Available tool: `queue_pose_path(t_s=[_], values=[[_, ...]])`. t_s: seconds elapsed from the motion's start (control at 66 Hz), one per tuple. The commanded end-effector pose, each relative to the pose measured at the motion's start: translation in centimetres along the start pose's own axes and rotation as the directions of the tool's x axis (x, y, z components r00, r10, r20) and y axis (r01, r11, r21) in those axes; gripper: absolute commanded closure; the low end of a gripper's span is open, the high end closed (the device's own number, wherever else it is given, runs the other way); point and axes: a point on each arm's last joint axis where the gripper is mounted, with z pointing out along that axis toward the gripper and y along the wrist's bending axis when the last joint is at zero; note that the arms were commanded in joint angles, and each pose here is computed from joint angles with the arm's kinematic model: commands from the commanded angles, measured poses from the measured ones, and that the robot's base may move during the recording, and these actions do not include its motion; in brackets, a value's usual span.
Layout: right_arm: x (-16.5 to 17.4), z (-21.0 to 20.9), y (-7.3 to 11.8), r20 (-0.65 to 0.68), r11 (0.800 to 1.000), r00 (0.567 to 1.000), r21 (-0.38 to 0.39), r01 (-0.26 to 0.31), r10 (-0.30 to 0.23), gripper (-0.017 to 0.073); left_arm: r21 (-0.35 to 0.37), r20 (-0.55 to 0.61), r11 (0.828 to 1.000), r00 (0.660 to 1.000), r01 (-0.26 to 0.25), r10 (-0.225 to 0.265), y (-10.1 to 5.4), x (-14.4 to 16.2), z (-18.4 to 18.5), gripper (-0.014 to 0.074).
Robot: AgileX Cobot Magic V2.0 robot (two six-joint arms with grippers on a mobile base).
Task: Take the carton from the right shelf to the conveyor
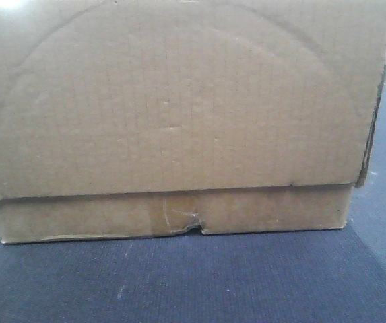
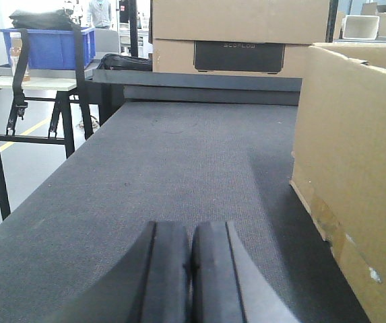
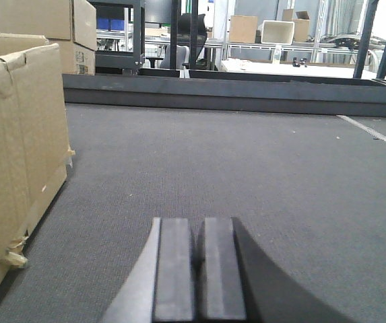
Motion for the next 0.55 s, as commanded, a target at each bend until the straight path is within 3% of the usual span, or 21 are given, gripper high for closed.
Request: queue_pose_path(t_s=[0.0, 0.531], values=[[-0.21, -0.07, -0.03, 0.024, 1.000, 1.000, 0.005, 0.004, -0.004, 0.0632, -0.003, 0.023, 1.000, 1.000, 0.007, -0.007, 0.01, -0.22, -0.05, 0.0584], [-0.21, -0.07, -0.03, 0.024, 1.000, 1.000, 0.005, 0.004, -0.004, 0.0632, -0.003, 0.023, 1.000, 1.000, 0.007, -0.007, 0.01, -0.22, -0.05, 0.0584]])
